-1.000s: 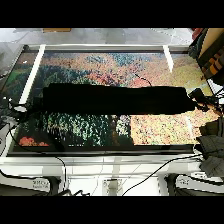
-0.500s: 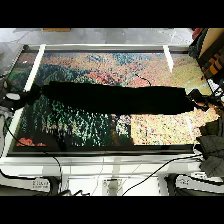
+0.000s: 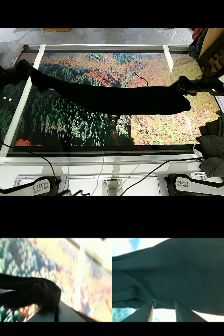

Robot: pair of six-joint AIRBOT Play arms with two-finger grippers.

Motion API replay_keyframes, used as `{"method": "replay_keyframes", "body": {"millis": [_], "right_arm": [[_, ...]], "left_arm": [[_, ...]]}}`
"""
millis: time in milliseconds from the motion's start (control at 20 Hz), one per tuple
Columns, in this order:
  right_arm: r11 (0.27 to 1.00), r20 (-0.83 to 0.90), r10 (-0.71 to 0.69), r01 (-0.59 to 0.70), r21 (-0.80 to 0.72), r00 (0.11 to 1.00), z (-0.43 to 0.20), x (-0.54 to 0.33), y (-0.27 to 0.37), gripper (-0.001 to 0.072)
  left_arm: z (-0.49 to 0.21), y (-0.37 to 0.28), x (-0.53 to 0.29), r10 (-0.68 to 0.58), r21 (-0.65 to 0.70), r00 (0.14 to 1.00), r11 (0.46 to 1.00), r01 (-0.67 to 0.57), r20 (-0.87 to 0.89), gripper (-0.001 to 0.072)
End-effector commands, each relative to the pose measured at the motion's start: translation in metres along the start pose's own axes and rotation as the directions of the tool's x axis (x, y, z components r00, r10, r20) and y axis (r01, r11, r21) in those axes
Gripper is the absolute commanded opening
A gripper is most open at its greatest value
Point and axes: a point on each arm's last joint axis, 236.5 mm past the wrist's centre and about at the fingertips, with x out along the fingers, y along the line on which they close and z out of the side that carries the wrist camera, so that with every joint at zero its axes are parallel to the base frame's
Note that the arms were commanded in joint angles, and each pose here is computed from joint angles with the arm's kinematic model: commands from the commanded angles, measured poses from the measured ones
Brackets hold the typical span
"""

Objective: Fold the clothes and pants, and hang the long-sleeved shirts on hangers.

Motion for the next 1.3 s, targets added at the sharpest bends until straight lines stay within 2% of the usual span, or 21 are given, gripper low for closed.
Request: {"method": "replay_keyframes", "body": {"millis": [0,50,150,300,450,700,950,1250], "right_arm": [[0.986,0.055,0.112,-0.104,-0.13,0.992,0.008,0.024,0.084,0.0257],[0.979,0.094,0.136,-0.119,-0.166,0.986,0.011,0.033,0.108,0.023],[0.96,0.173,0.194,-0.151,-0.237,0.966,0.015,0.048,0.157,0.0018],[0.939,0.276,0.277,-0.198,-0.281,0.921,0.014,0.069,0.22,0.0017],[0.945,0.282,0.3,-0.242,-0.221,0.911,-0.004,0.111,0.246,0.0017],[0.939,0.069,0.309,-0.293,-0.18,0.948,-0.086,0.207,0.282,0.0016],[0.904,-0.197,0.329,-0.368,-0.218,0.924,-0.19,0.276,0.334,0.0016],[0.856,-0.351,0.347,-0.447,-0.261,0.87,-0.291,0.298,0.386,0.0016]], "left_arm": [[-0.038,0.032,-0.011,0.153,0.094,0.974,0.986,-0.139,-0.17,0.0007],[-0.046,0.04,-0.014,0.174,0.055,0.963,0.985,-0.166,-0.205,0.0007],[-0.046,0.037,-0.018,0.162,0.058,0.964,0.986,-0.153,-0.21,0.0007],[-0.024,0.028,-0.025,0.158,0.069,0.98,0.986,-0.15,-0.124,0.0008],[-0.007,0.016,-0.039,0.148,0.086,0.987,0.986,-0.143,-0.055,0.0007],[0.009,-0.009,-0.061,0.116,0.111,0.993,0.987,-0.117,0.017,0.0008],[0.01,-0.061,-0.062,-0.094,0.116,0.995,0.989,0.09,0.027,0.0009],[0.006,-0.056,-0.054,-0.093,0.099,0.996,0.991,0.091,0.01,0.0008]]}}
